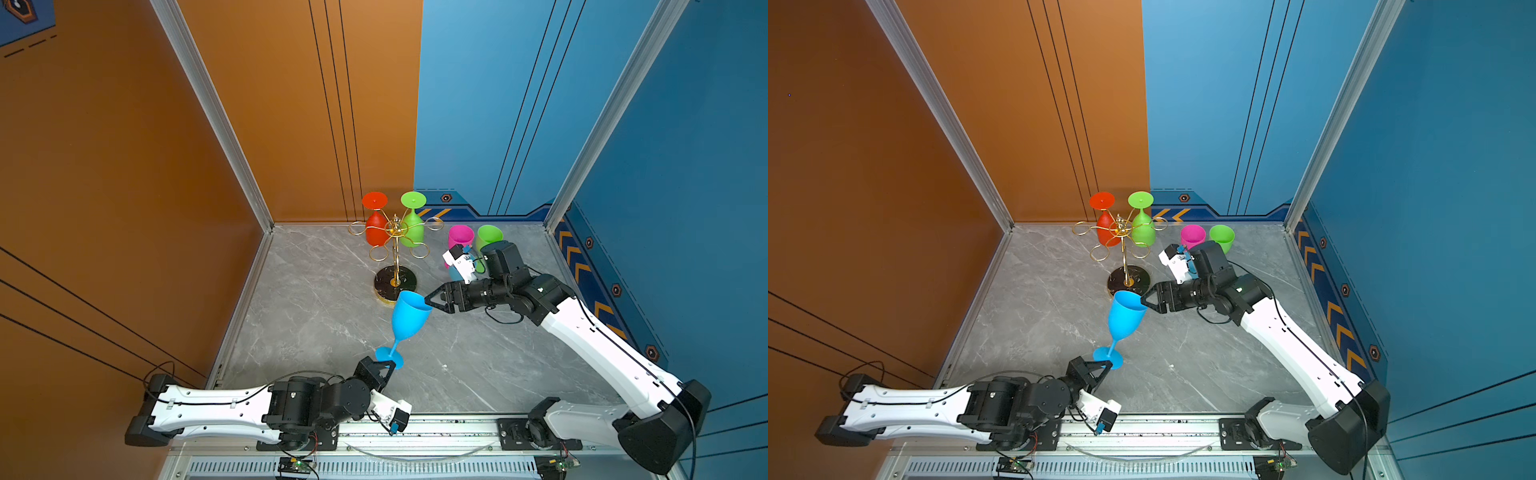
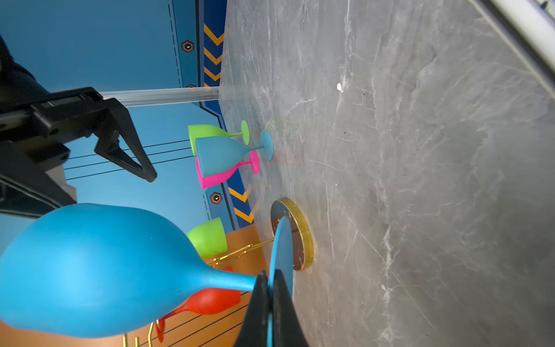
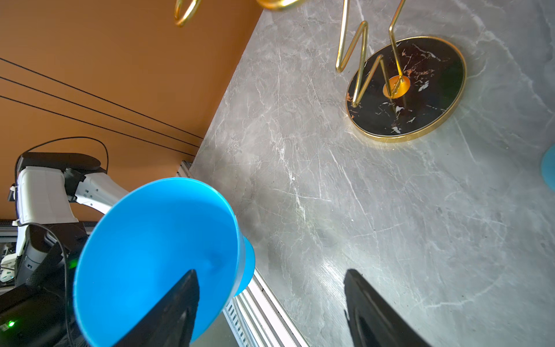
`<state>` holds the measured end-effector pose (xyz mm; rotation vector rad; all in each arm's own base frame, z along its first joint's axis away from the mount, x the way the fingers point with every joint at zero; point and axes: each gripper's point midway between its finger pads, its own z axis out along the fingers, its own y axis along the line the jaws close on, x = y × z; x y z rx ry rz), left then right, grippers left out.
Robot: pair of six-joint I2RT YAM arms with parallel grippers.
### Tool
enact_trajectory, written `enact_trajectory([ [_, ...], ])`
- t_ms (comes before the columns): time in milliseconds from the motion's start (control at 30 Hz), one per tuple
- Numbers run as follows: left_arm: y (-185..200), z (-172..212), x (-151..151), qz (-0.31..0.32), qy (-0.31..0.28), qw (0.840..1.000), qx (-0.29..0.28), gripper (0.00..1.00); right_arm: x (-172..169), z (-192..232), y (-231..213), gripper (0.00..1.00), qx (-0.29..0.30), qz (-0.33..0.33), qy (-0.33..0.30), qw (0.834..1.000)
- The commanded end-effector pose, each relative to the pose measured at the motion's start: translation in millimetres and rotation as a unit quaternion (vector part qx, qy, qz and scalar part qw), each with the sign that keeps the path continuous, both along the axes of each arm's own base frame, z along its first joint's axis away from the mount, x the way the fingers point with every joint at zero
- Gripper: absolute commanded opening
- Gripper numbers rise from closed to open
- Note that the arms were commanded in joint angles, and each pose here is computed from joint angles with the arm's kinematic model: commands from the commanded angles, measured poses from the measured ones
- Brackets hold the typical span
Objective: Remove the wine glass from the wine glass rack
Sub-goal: 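Grasp the blue glass bowl with the right gripper while the left holds the foot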
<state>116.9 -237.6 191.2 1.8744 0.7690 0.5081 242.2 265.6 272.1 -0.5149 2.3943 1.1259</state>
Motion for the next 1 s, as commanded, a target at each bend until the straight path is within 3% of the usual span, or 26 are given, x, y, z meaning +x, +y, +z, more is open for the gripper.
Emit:
enact_trajectory([
  [0, -4, 6, 3, -0.006, -0.048, 0.999, 0.005, 0.0, -4, 8, 7, 0.72, 0.009, 0.014, 0.006, 1.0],
  [533, -5, 12, 16, 0.029, -0.096, 0.995, 0.007, 0.0, -7, 2, 15, 0.21, 0.013, 0.028, 0.029, 0.999],
  [833, -4, 10, 16, 0.03, -0.096, 0.995, 0.007, 0.0, -8, 1, 14, 0.02, 0.012, 0.026, 0.029, 0.999],
  [967, -4, 10, 16, 0.032, -0.094, 0.995, 0.002, 0.06, -7, 1, 12, 0.0, 0.008, 0.024, 0.025, 0.999],
])
